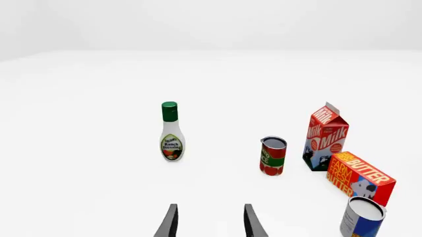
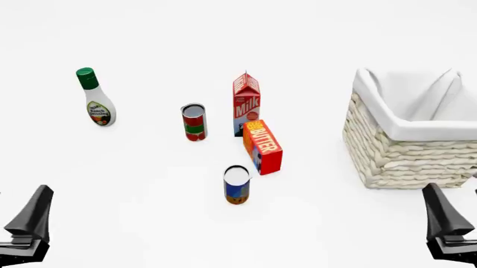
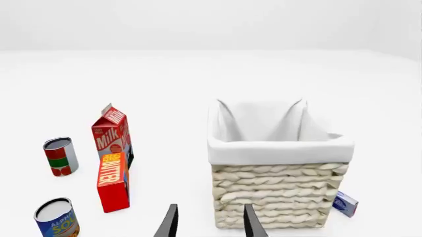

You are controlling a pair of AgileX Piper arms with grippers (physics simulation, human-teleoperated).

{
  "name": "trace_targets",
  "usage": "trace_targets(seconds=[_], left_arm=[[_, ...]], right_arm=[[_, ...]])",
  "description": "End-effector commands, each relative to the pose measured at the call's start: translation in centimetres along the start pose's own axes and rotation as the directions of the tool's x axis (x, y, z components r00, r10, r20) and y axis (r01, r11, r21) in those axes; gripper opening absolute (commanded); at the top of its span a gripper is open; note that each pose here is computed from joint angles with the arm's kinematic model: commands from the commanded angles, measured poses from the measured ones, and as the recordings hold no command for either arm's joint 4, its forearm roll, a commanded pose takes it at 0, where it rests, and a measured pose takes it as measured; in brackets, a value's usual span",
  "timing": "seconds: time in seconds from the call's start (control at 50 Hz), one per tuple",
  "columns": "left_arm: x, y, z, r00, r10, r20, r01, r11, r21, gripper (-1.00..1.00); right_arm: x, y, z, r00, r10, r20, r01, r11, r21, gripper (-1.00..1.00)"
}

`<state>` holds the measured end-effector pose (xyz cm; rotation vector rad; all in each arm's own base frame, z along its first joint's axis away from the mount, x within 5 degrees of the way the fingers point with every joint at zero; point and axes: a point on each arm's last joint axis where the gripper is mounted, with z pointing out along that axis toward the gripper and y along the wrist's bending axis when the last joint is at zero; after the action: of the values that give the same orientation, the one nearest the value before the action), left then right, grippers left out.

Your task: Pick the alphabet soup and place it in the basket.

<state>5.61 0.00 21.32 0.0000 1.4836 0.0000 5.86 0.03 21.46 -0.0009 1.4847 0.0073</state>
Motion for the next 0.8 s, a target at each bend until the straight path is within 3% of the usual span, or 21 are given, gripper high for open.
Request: trace_targets(seconds=[0.02, 0.42, 0.8], left_arm=[[0.0, 0.0, 0.0, 1.000, 0.000, 0.000, 0.000, 1.000, 0.000, 1.00], [0.0, 0.0, 0.0, 1.000, 0.000, 0.000, 0.000, 1.000, 0.000, 1.00], [0.0, 0.0, 0.0, 1.000, 0.000, 0.000, 0.000, 1.000, 0.000, 1.00]], right_arm=[[-0.1, 0.0, -0.3, 1.000, -0.003, 0.001, 0.003, 1.000, 0.003, 1.00], [-1.4, 0.1, -0.4, 1.000, -0.003, 0.028, 0.004, 1.000, -0.024, 1.00], [-5.2, 0.6, -1.2, 0.996, -0.008, 0.084, 0.020, 0.990, -0.142, 1.00]])
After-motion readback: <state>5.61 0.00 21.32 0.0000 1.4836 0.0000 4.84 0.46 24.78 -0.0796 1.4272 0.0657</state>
